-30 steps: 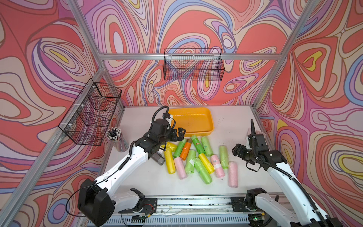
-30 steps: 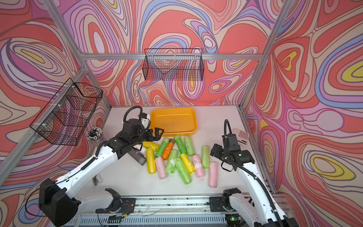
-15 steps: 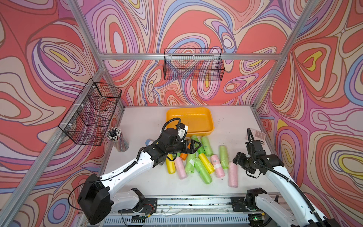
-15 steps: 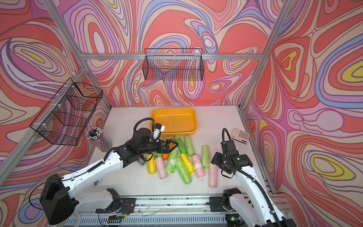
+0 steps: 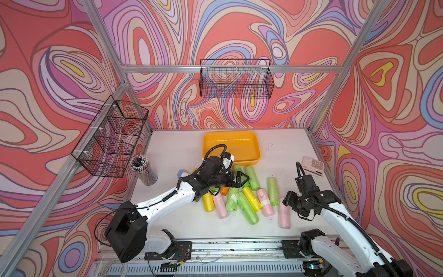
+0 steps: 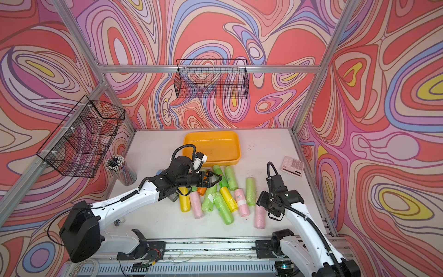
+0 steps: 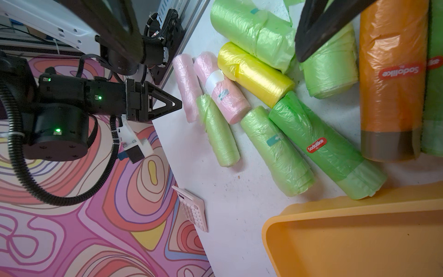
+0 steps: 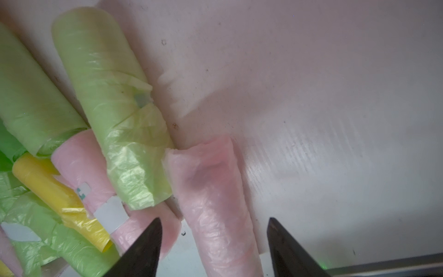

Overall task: Put the roll of trash bags into the storage box
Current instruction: Pick up the roll of trash bags from the center of the board.

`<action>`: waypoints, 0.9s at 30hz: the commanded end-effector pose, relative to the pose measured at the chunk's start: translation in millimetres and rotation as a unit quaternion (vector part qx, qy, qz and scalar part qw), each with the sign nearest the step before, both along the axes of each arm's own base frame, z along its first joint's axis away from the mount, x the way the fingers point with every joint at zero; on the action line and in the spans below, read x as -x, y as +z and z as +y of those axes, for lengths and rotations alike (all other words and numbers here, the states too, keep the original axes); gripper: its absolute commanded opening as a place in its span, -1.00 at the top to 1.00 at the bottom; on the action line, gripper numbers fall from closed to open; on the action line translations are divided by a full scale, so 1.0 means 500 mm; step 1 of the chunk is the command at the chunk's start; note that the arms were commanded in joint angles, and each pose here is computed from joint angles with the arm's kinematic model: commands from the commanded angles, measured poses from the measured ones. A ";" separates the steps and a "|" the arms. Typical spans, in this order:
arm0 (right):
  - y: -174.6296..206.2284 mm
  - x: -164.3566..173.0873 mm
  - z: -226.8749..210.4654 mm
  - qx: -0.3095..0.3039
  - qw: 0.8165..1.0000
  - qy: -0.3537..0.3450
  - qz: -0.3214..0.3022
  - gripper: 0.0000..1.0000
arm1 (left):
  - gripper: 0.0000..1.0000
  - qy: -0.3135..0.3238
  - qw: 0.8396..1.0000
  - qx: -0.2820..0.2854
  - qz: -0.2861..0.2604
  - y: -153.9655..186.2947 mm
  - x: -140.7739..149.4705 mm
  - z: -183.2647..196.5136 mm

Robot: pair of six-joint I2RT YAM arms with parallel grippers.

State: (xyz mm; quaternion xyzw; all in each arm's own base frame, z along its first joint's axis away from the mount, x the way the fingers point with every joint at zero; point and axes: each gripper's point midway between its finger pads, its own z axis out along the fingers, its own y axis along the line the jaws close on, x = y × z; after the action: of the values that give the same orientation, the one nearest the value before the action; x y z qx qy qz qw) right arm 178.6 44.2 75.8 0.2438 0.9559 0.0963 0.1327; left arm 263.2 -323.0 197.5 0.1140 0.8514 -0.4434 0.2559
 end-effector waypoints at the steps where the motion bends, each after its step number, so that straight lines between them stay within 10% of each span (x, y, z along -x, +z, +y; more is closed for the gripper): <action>1: -0.007 0.003 0.003 -0.003 1.000 -0.009 0.003 -0.40 | -1.00 -0.008 1.000 0.020 -0.006 0.029 -0.004 -0.020; 27: -0.073 0.009 0.013 0.036 0.999 -0.003 0.035 -0.30 | -1.00 -0.030 0.999 0.024 0.014 0.012 0.001 -0.038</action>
State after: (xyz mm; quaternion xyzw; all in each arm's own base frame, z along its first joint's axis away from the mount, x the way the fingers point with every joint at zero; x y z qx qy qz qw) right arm 167.2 56.4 36.5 0.2368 0.9643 0.0762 0.0908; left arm 263.9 -336.4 194.0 0.1185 0.8494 -0.4609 0.2281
